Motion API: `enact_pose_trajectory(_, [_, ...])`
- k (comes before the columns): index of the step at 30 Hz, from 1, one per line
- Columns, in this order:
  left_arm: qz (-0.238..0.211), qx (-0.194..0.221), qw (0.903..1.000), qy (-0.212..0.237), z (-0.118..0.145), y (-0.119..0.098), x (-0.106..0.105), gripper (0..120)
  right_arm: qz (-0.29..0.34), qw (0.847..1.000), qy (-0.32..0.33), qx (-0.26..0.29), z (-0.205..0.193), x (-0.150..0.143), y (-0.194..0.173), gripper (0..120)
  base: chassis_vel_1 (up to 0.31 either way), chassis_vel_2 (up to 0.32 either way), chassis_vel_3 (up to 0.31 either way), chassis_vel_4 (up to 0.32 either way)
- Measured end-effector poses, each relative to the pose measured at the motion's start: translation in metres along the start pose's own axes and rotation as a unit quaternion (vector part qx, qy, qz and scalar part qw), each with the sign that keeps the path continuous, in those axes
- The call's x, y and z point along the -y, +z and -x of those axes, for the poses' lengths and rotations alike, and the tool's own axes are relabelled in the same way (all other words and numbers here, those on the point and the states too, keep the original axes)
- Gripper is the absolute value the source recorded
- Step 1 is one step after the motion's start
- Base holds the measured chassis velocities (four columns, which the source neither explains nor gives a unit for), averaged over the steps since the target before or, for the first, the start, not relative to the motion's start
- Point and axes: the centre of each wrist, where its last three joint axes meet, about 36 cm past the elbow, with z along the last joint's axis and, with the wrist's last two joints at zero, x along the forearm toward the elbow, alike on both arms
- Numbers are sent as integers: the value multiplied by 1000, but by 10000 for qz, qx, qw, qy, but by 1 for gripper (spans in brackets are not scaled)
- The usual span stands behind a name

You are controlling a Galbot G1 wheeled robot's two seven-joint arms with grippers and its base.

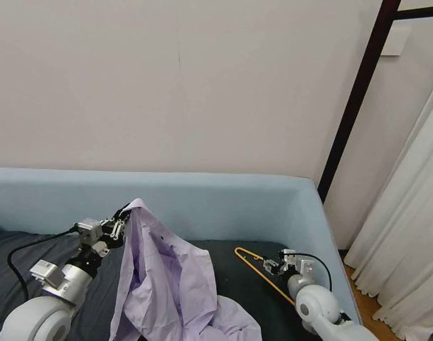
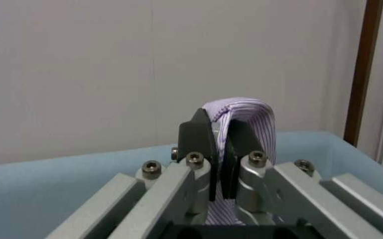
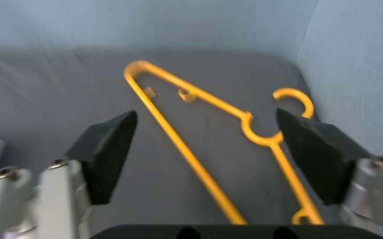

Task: Pick up the clothes from the sofa and hang them on the clothes hanger.

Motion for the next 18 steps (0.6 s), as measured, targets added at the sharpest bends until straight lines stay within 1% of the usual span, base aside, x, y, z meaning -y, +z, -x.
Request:
enact_pose_trajectory(1, [0, 0, 10000, 0, 0, 0, 0, 1, 0, 10000, 0, 0, 0, 0, 0, 86, 0, 0, 0, 0])
enact_pose_trajectory(4, [17, 69, 10000, 30, -2, -4, -1, 1, -486, 9983, 204, -247, 34, 19, 7, 98, 0, 0, 0, 0])
enact_pose_trajectory(5, [17, 85, 10000, 30, -2, -5, -1, 1, -598, 9973, 271, -338, 42, 25, 10, 99, 0, 0, 0, 0])
enact_pose_trajectory(6, [17, 85, 10000, 30, -2, -5, -1, 1, -598, 9973, 271, -338, 42, 25, 10, 99, 0, 0, 0, 0])
enact_pose_trajectory(11, [24, 98, 9999, 25, -4, -7, -1, 1, -859, 9931, 364, -707, 57, 44, 21, 100, 0, 0, 0, 0])
enact_pose_trajectory(18, [21, 126, 9999, 37, -3, -7, 1, 1, -813, 9911, 355, -995, 63, 54, 28, 100, 0, 0, 0, 0])
